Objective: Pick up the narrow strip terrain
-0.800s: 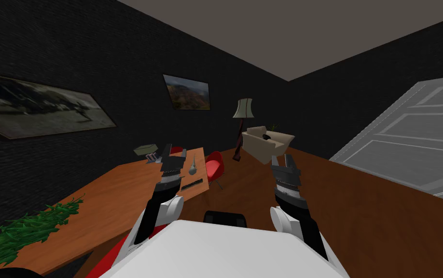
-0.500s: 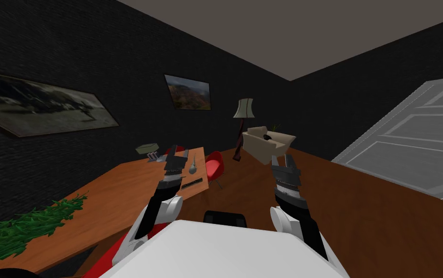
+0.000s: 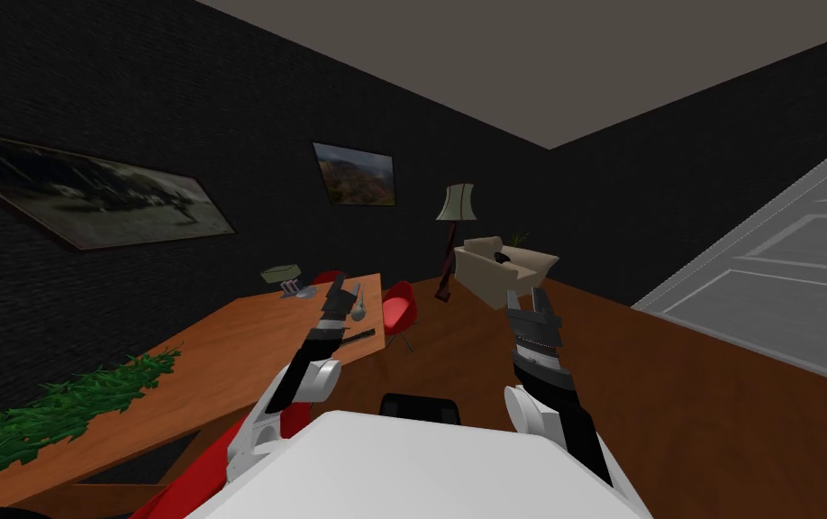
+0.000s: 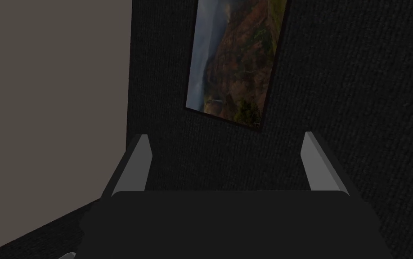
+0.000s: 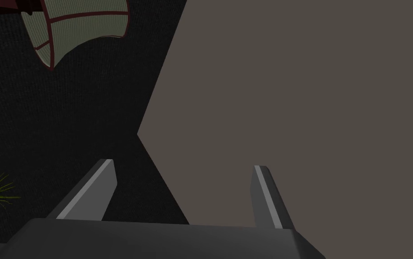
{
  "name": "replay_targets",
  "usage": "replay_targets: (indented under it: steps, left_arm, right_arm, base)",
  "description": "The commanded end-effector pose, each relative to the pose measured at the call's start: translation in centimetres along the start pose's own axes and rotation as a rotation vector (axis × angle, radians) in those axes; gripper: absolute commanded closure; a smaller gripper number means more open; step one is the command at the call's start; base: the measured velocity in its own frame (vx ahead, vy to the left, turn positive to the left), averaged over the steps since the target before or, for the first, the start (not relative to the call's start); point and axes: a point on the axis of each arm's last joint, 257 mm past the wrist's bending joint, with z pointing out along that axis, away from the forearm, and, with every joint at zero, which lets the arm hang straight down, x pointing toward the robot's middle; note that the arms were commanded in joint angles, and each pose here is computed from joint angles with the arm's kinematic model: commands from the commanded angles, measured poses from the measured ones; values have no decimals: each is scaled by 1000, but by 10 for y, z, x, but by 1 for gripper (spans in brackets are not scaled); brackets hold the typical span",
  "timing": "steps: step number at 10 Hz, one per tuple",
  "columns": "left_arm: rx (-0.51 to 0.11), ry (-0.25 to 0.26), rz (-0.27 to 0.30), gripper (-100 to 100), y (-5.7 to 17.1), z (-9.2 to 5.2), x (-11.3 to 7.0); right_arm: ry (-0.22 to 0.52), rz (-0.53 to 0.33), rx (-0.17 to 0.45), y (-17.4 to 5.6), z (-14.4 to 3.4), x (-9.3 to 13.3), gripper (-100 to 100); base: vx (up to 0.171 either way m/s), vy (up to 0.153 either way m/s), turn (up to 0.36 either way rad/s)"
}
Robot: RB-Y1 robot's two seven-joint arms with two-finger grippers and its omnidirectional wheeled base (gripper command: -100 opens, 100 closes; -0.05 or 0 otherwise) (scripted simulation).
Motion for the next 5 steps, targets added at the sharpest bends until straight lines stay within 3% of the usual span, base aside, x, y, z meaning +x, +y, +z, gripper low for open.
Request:
replay_targets:
  steps: [1, 4, 5]
  left_arm:
    - [-63, 12, 7, -100, 24, 2, -3]
    - [-169, 27, 18, -100, 65, 6, -10]
    - [-178, 25, 19, -100, 68, 6, -10]
  right_arm:
    - [0, 0, 0, 0, 0, 0, 0]
    - [0, 0, 0, 0, 0, 0, 0]
    - [0, 0, 0, 0, 0, 0, 0]
  base:
    - [5, -59, 58]
    - [-3, -86, 73]
    - [-3, -66, 39]
